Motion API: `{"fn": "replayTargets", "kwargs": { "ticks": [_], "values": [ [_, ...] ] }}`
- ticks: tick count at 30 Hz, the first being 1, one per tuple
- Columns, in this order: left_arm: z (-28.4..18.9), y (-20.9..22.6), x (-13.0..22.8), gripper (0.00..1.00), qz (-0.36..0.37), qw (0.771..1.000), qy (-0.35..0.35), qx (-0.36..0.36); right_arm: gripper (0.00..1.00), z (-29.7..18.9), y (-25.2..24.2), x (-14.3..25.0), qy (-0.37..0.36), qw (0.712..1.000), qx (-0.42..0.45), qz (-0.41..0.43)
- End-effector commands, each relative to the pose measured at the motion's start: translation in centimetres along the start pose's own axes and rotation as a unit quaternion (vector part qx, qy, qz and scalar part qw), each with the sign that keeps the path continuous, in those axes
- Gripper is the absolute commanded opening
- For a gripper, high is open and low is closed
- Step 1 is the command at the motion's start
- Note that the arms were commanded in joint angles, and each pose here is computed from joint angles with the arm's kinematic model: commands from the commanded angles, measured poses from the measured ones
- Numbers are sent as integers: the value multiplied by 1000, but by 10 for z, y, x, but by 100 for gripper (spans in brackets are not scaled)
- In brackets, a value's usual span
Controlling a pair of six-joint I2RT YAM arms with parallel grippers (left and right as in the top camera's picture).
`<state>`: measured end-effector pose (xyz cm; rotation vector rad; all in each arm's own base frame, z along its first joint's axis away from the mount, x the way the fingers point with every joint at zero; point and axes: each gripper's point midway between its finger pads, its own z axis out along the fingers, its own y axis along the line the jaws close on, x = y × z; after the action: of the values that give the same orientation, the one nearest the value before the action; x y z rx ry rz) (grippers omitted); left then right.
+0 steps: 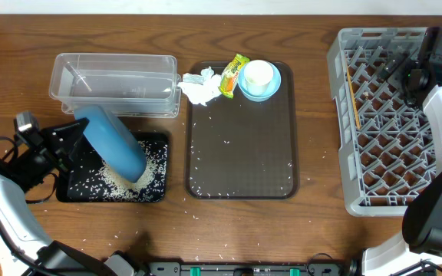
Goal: Sort waste into correct bins and load items into the dishwasher rack
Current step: 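Tilt the blue plate over the black tray to pour out the rice, then carry the empty blue plate back and set it on the brown tray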
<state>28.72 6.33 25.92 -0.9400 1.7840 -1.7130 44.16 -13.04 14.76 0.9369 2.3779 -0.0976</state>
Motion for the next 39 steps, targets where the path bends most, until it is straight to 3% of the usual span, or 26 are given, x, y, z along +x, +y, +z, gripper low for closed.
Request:
{"fn": "replayTargets", "kwargs": {
  "ticks": [1, 17, 25, 29, 32, 39],
  "values": [
    [-2, -10, 6, 6, 14, 1000, 3, 19, 99, 4, -2, 1, 3, 1000, 5, 9],
    [2, -15, 7, 6, 65, 998, 9, 20, 99, 4, -2, 1, 3, 1000, 5, 9],
    [17, -26, 29, 6, 108, 993, 44, 20, 99, 4, -2, 1, 3, 1000, 5, 9],
    [38, -38, 59, 6, 186, 979, 86, 5, 99, 4, -2, 1, 3, 1000, 5, 9],
    [60, -36, 80, 6, 226, 967, 104, -52, 99, 4, -2, 1, 3, 1000, 5, 9],
    [126, -44, 159, 6, 374, 908, 164, -95, 99, 4, -2, 1, 3, 1000, 5, 9]
  ]
}}
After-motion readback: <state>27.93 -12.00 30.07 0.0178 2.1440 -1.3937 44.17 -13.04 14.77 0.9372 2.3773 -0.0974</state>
